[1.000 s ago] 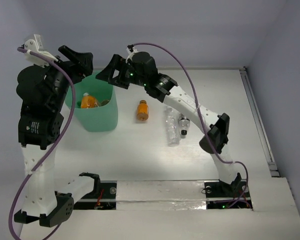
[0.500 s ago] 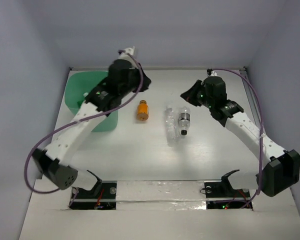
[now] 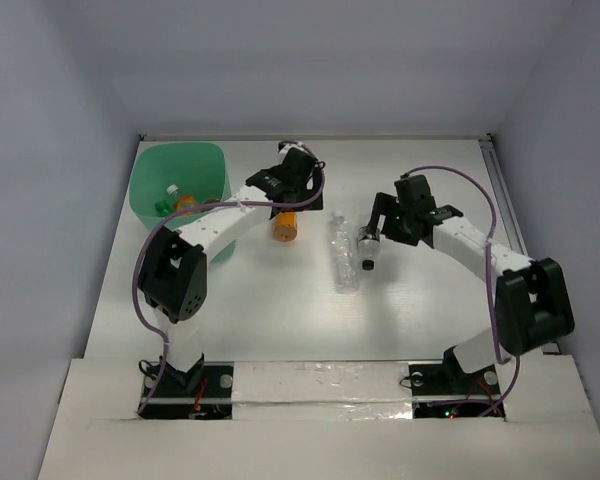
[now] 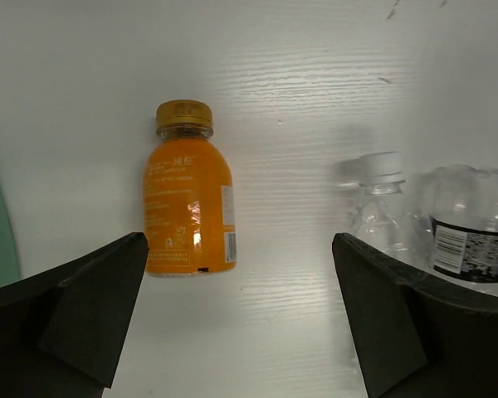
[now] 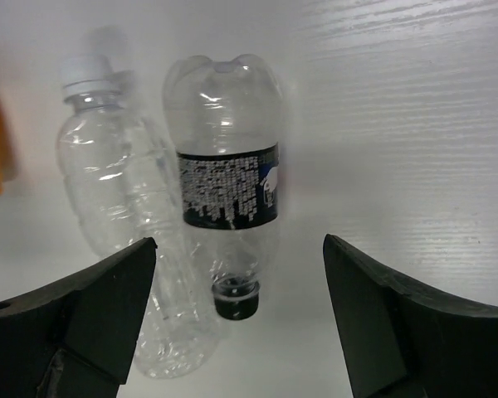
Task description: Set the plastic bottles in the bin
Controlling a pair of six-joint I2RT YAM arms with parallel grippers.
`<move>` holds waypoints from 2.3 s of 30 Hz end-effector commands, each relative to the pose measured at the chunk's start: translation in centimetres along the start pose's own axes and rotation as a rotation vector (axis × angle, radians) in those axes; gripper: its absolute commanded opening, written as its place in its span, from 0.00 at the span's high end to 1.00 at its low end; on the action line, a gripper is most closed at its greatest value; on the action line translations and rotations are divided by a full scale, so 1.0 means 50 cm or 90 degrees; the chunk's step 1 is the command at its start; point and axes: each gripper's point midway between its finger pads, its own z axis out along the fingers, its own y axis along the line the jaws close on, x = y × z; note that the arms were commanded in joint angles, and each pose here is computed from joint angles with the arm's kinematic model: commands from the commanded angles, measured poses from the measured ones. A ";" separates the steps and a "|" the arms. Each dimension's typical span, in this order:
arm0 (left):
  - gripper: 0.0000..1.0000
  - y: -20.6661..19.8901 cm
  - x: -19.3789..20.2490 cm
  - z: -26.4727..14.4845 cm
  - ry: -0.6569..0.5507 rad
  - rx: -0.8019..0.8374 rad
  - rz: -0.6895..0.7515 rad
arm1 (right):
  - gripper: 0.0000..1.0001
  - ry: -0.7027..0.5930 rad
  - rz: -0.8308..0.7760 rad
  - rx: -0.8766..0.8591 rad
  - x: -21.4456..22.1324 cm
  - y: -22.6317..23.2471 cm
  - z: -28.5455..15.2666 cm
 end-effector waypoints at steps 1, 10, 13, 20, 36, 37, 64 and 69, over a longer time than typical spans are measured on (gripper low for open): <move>0.07 0.025 -0.017 0.009 -0.025 -0.045 0.011 | 0.14 0.012 -0.039 0.008 -0.022 0.006 0.029; 0.06 0.107 0.052 0.110 0.036 -0.110 -0.004 | 0.20 0.069 -0.042 0.030 -0.007 -0.003 0.106; 0.08 0.105 0.091 0.138 0.070 -0.101 0.002 | 0.25 0.075 -0.036 0.034 -0.001 -0.005 0.119; 0.29 0.099 0.151 0.164 0.107 -0.072 0.001 | 0.50 0.046 -0.022 0.052 -0.015 -0.014 0.109; 0.64 0.011 -0.299 -0.367 -0.267 0.166 -0.114 | 0.56 -0.213 0.006 -0.308 -0.190 0.237 -0.311; 0.64 0.023 -0.318 -0.401 -0.292 0.158 -0.111 | 0.56 -0.218 0.011 -0.333 -0.195 0.263 -0.331; 0.01 0.399 -0.382 -0.673 -0.524 -0.048 -0.216 | 0.10 -0.099 0.139 -0.700 -0.209 0.950 -0.355; 0.11 0.383 -0.375 -0.698 -0.535 -0.015 -0.215 | 0.02 -0.107 0.108 -0.665 -0.198 0.926 -0.344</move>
